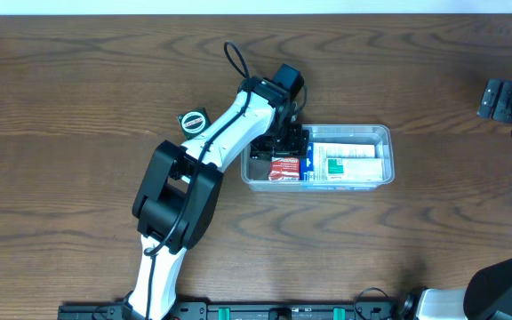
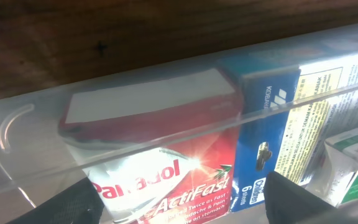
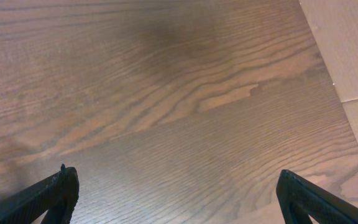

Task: Pack container
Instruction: 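Lower the red box upright into the container and open the left gripper, then retract the left gripper back toward the green Zam-Buk box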

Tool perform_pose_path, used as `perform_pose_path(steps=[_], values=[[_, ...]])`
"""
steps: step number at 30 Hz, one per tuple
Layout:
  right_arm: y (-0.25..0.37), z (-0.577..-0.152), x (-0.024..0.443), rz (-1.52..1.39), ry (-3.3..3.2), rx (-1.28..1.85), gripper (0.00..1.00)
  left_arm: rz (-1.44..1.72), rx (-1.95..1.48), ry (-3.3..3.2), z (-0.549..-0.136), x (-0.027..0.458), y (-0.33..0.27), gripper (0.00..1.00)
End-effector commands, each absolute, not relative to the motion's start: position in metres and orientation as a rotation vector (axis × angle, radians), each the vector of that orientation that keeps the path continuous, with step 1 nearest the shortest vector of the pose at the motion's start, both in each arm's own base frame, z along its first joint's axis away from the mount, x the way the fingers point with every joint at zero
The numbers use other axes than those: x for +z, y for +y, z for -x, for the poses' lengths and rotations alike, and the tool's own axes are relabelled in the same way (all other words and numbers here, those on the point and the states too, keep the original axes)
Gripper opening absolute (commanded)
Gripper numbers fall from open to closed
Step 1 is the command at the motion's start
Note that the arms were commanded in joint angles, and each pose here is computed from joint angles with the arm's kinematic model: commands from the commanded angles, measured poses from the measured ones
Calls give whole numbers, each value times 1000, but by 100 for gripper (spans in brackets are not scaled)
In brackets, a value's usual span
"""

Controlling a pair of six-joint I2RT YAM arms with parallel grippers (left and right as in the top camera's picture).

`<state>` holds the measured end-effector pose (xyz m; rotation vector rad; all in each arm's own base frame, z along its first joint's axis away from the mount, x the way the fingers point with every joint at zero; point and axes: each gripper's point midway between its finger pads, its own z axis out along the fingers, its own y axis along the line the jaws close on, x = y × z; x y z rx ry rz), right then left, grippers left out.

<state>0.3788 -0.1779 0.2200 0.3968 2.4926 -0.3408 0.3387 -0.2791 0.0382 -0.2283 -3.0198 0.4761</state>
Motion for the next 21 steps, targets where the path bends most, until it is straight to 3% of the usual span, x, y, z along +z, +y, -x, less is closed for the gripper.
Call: perform_pose_path(steps=[1,15,21], values=[[-180,-379,218,-419,2492,-337,99,287,563,-3058,-346,66,-284,81],[-180,-379,218,-419,2494,-336,99,380,800,-3351,-366,207,-243,87],[-180,-379,218,-419,2494,-336,99,114,394,-3596,-398,226,-152,88]])
